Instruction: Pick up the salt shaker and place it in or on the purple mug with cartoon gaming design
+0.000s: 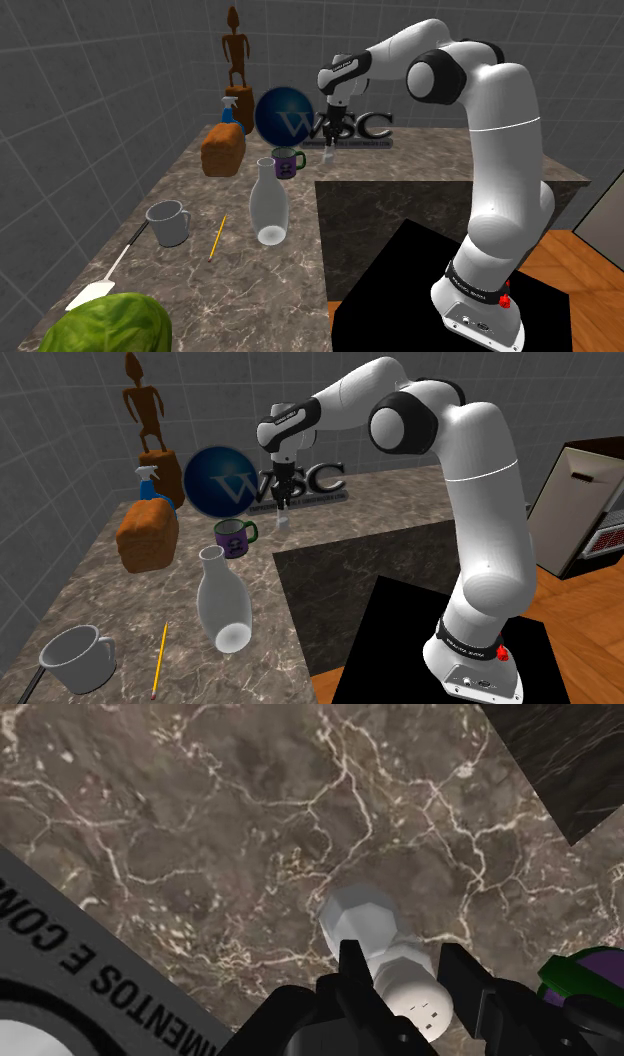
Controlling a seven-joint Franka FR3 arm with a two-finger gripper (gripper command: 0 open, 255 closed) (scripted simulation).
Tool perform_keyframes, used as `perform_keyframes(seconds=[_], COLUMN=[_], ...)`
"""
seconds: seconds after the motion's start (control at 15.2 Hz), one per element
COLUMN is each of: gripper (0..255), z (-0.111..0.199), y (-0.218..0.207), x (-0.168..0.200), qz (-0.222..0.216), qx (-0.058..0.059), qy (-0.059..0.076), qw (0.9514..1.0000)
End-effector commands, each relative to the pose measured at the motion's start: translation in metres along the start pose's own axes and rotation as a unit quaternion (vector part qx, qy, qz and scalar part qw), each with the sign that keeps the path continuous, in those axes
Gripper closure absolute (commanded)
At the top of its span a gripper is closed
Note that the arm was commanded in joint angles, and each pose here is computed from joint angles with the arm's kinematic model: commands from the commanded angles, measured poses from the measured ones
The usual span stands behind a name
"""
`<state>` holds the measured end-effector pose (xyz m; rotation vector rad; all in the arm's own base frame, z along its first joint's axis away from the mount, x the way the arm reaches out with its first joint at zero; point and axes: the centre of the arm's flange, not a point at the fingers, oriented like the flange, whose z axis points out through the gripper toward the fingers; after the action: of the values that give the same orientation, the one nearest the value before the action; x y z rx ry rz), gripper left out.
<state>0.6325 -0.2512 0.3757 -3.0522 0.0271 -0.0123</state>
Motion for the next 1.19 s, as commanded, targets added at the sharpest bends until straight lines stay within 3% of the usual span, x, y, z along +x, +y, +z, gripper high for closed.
perform_keyframes(seconds=[0.0,1.12], gripper=[255,255], z=[-0.009,-0.099], y=[-0.001,-0.009], x=[0.001,0.001], qz=[0.000,0.000], qx=[0.000,0.000], qy=[0.000,0.000], qw=[1.0000,1.0000])
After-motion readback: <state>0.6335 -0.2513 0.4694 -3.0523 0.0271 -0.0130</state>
